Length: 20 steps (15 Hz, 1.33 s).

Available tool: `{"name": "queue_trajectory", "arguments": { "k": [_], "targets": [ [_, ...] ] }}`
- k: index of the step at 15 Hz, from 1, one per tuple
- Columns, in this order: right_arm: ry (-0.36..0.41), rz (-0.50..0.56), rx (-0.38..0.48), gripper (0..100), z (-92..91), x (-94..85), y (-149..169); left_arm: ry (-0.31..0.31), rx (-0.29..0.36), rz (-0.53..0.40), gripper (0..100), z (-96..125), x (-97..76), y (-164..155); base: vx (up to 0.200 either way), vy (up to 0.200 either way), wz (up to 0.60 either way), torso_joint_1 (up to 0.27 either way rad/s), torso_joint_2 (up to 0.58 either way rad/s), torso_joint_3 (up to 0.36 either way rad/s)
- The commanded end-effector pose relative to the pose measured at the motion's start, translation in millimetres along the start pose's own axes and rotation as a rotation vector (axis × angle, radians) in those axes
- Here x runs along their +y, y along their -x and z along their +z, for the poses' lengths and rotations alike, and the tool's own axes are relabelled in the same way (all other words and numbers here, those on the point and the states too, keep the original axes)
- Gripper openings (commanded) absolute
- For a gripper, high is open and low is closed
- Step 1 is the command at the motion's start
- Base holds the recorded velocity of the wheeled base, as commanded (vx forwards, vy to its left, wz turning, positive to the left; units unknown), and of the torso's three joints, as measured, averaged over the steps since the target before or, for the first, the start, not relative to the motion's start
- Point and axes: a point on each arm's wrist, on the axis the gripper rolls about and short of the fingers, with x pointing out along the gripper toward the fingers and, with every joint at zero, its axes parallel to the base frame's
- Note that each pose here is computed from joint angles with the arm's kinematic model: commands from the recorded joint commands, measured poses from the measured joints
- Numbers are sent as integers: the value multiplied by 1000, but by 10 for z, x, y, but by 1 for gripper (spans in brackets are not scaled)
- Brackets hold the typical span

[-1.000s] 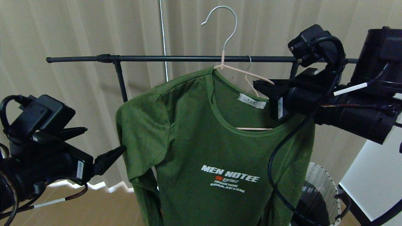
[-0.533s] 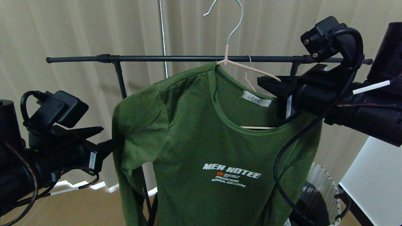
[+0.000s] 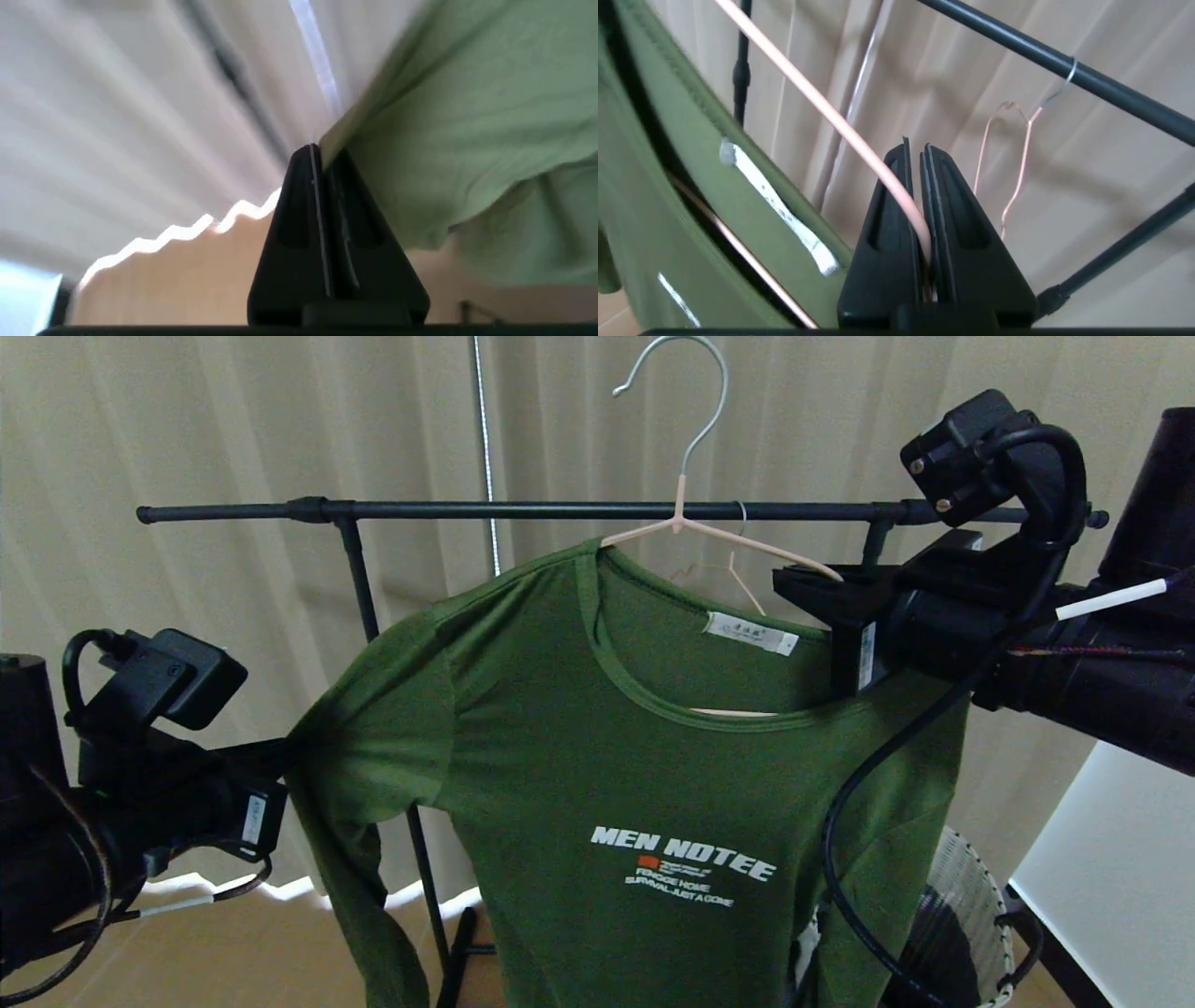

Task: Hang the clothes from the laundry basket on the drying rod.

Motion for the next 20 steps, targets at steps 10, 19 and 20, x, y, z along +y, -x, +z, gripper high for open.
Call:
{"name": "queue_trajectory", "arguments": {
  "k": [10, 19, 20],
  "targets": [
    [12, -52, 53, 0, -85, -122, -31, 29, -4, 48, 100, -77, 83, 122, 0, 0, 0, 0, 0, 0],
    [41, -232, 289, 0, -288, -285, 20, 39, -88, 76, 100, -60, 91, 160, 0, 0, 0, 0, 0, 0],
    [41, -234, 288, 0, -284, -287, 24, 39, -91, 76, 100, -51, 92, 161, 0, 0, 0, 0, 0, 0]
  ]
}}
